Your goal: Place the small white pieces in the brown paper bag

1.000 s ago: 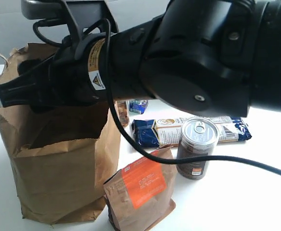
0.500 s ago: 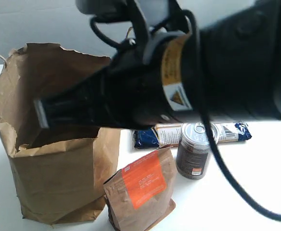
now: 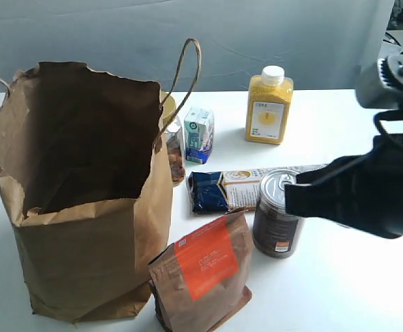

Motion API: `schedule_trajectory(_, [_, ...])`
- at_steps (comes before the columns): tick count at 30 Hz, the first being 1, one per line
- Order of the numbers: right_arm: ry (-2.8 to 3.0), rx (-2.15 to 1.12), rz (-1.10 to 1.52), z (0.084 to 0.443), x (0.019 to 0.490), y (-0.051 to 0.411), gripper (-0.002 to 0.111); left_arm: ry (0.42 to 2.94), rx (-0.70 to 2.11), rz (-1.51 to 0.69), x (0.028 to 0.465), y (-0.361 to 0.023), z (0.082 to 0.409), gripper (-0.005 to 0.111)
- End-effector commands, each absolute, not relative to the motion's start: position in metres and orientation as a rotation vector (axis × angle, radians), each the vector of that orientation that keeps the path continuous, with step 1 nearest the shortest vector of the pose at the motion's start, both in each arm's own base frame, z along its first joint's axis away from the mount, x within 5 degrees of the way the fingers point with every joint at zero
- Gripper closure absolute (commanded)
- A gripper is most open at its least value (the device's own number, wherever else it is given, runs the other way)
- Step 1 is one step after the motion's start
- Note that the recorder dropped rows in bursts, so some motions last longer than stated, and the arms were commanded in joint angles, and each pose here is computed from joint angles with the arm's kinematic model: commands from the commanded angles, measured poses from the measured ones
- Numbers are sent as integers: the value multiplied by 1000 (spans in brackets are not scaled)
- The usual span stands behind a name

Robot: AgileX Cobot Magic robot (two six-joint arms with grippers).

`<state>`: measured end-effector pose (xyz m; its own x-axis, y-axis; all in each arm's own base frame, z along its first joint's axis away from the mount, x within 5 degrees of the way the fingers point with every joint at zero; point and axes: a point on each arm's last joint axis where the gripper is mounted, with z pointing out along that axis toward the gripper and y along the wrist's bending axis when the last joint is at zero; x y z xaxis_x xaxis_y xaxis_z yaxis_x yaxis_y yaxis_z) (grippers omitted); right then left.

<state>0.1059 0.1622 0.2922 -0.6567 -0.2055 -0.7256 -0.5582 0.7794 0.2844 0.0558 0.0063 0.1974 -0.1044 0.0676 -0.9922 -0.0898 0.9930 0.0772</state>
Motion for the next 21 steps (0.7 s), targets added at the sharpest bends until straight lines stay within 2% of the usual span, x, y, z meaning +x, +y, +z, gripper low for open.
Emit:
schedule_trajectory(1, [2179, -520, 623, 283, 121, 143, 108, 1665, -10, 127, 56, 6, 197, 107])
schedule_trajectory(11, [1940, -462, 463, 275, 149, 101, 108, 1665, -10, 127, 56, 6, 197, 107])
schedule_trajectory(21, [1693, -266, 302, 248, 114, 43, 108, 1665, -10, 127, 56, 6, 197, 107])
